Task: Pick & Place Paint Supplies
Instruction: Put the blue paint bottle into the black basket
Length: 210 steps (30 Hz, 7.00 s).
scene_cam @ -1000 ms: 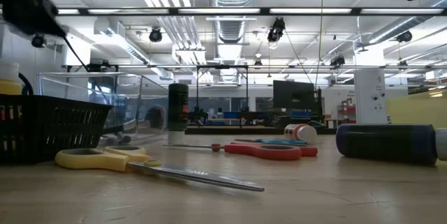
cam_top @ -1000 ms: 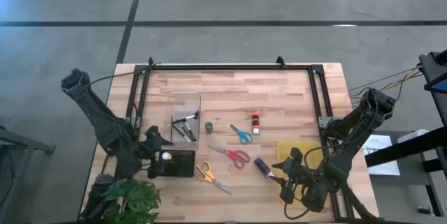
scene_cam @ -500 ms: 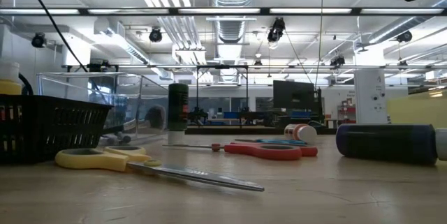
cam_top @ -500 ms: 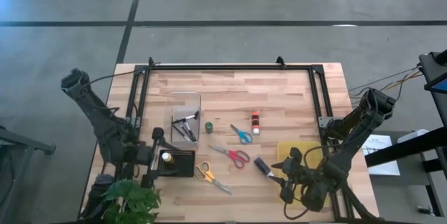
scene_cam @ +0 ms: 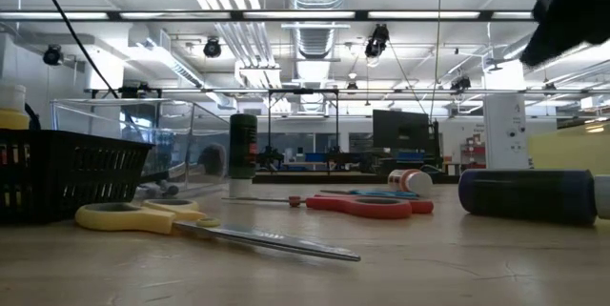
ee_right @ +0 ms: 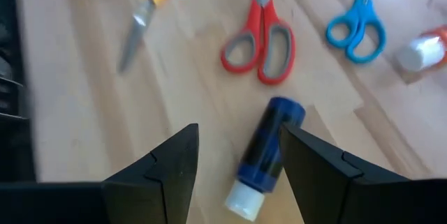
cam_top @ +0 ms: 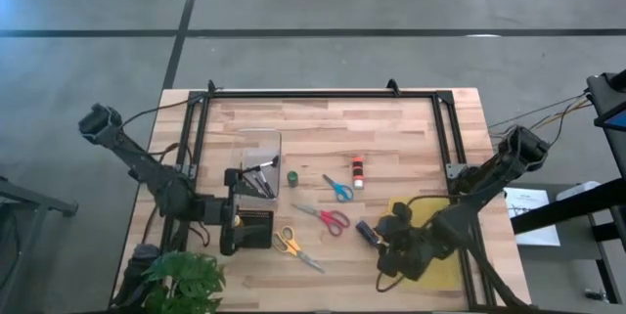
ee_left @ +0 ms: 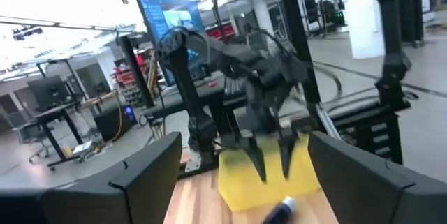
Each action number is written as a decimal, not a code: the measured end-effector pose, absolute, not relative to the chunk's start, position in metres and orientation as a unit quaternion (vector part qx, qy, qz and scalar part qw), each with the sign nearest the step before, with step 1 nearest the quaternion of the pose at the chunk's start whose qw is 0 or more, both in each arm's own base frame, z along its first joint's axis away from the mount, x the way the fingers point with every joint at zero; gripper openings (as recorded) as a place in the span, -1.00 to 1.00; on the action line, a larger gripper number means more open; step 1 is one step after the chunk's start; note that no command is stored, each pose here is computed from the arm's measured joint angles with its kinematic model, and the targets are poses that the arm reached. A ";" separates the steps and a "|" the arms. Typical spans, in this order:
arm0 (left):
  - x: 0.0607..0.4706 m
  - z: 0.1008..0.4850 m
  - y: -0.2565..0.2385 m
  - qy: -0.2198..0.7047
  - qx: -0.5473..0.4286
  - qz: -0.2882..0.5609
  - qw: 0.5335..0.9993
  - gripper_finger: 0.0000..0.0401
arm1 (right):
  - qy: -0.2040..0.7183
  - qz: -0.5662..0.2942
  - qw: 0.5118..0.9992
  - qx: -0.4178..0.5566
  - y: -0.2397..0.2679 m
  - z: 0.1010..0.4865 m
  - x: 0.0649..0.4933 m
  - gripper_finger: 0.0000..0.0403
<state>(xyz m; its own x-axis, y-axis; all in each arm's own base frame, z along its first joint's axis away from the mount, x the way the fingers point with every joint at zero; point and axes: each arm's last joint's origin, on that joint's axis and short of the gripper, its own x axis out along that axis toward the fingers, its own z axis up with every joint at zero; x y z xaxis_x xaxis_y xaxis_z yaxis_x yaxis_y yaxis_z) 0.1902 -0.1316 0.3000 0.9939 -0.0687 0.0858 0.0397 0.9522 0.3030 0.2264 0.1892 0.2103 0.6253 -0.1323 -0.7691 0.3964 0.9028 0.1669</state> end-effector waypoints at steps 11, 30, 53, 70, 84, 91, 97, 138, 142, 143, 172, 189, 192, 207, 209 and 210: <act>0.207 0.312 -0.129 -0.003 0.184 -0.015 0.983 0.59 | 0.504 -0.158 0.832 0.168 0.173 0.175 0.256 -0.03; 0.207 0.310 -0.130 0.000 0.188 -0.030 0.982 0.59 | 0.694 0.033 0.718 -0.036 0.174 0.232 0.300 -0.03; 0.207 0.310 -0.130 0.001 0.192 -0.039 0.981 0.59 | 0.676 0.306 0.476 -0.472 0.207 0.174 0.334 -0.03; 0.207 0.309 -0.131 0.000 0.194 -0.047 0.980 0.59 | 0.660 0.300 0.516 -0.457 0.206 0.154 0.337 -0.03; 0.207 0.309 -0.131 0.000 0.193 -0.051 0.980 0.59 | 0.644 0.307 0.552 -0.431 0.202 0.144 0.342 -0.03; 0.207 0.309 -0.131 0.000 0.193 -0.051 0.980 0.59 | 0.653 0.296 0.567 -0.406 0.195 0.140 0.346 -0.05; 0.207 0.308 -0.131 0.003 0.194 -0.051 0.980 0.59 | 0.656 0.301 0.577 -0.383 0.193 0.141 0.348 -0.38; 0.326 0.290 -0.184 0.125 0.379 0.018 0.917 0.59 | 0.367 0.067 0.873 -0.313 0.155 0.339 0.330 -0.28; 0.325 0.288 -0.183 0.122 0.376 0.019 0.918 0.49 | 0.366 0.067 0.874 -0.312 0.156 0.339 0.330 -0.28; 0.325 0.288 -0.183 0.121 0.376 0.019 0.918 0.44 | 0.366 0.066 0.874 -0.312 0.155 0.339 0.330 -0.28; 0.332 0.290 -0.173 0.111 0.342 0.002 0.933 -0.39 | 0.357 0.069 0.882 -0.300 0.157 0.340 0.331 -0.28; 0.331 0.287 -0.171 0.127 0.343 0.004 0.931 -0.39 | 0.352 0.055 0.899 -0.257 0.157 0.341 0.333 0.26; 0.329 0.286 -0.169 0.145 0.350 0.028 0.925 -0.39 | 0.359 0.053 0.898 -0.250 0.157 0.341 0.331 0.48; 0.270 0.300 -0.132 0.266 0.191 0.139 0.934 -0.39 | 0.385 0.031 0.908 -0.164 0.176 0.350 0.293 0.72; 0.257 0.293 -0.128 0.270 0.164 0.138 0.939 -0.39 | 0.386 0.029 0.908 -0.162 0.181 0.348 0.290 0.72; 0.251 0.288 -0.126 0.274 0.152 0.135 0.940 -0.39 | 0.387 0.029 0.908 -0.159 0.183 0.347 0.289 0.72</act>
